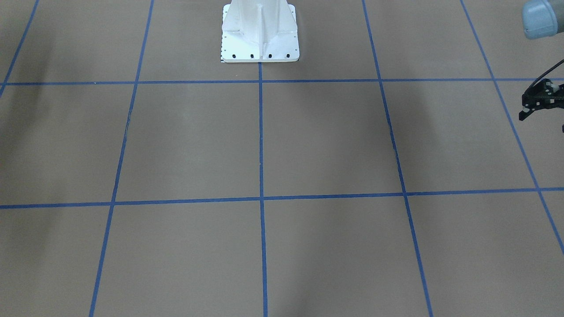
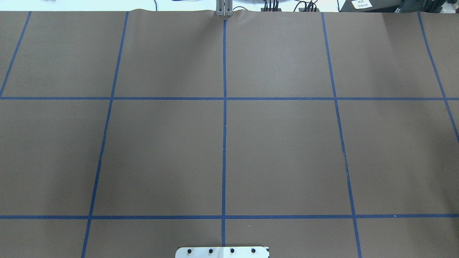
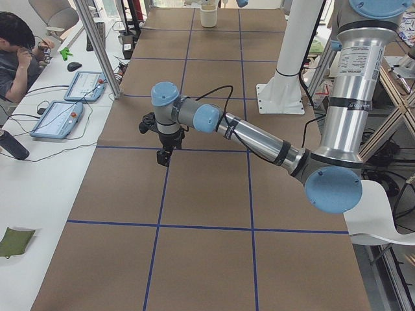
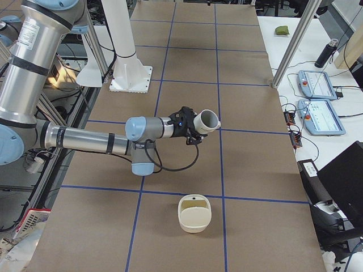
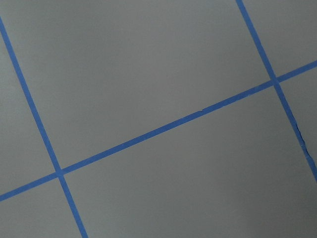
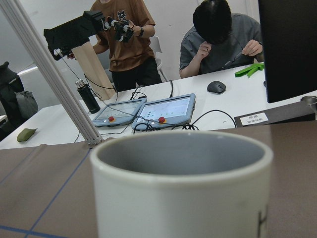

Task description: Left arm hands cup to right arm to dump lemon

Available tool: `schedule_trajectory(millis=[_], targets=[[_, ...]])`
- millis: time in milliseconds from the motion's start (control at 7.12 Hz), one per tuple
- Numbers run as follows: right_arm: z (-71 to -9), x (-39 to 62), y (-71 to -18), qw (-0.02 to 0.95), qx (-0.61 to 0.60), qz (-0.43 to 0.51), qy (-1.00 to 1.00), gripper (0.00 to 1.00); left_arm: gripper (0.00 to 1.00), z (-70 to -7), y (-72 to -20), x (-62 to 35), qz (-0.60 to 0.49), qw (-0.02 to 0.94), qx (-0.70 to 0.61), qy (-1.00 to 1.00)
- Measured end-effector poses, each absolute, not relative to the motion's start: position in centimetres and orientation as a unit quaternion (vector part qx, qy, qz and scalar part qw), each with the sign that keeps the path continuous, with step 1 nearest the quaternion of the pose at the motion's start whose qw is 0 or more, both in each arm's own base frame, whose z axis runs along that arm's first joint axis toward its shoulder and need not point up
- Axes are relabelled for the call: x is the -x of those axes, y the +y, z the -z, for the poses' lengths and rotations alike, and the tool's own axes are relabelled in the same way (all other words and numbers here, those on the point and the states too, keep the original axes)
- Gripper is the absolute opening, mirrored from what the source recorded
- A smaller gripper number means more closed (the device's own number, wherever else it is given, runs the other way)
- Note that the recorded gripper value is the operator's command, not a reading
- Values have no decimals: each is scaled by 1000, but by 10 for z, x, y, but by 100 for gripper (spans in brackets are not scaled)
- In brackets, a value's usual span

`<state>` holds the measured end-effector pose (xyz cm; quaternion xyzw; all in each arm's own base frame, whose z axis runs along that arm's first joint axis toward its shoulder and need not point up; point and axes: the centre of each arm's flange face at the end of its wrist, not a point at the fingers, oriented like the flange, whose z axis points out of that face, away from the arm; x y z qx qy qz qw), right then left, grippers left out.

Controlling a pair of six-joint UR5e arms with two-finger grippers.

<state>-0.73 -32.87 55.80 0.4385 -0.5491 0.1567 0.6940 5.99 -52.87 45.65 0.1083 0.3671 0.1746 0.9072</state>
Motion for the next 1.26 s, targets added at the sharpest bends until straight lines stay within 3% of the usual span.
schedule_trajectory(millis=[421,1264], targets=[[-629,-24,-286,623,-373,-279,-628,16,100,-452,-529,-60,-167,908,-109,369],[-649,-48,-291,478,-215,-457,-719,16,100,-445,-531,-60,-163,907,-113,370]])
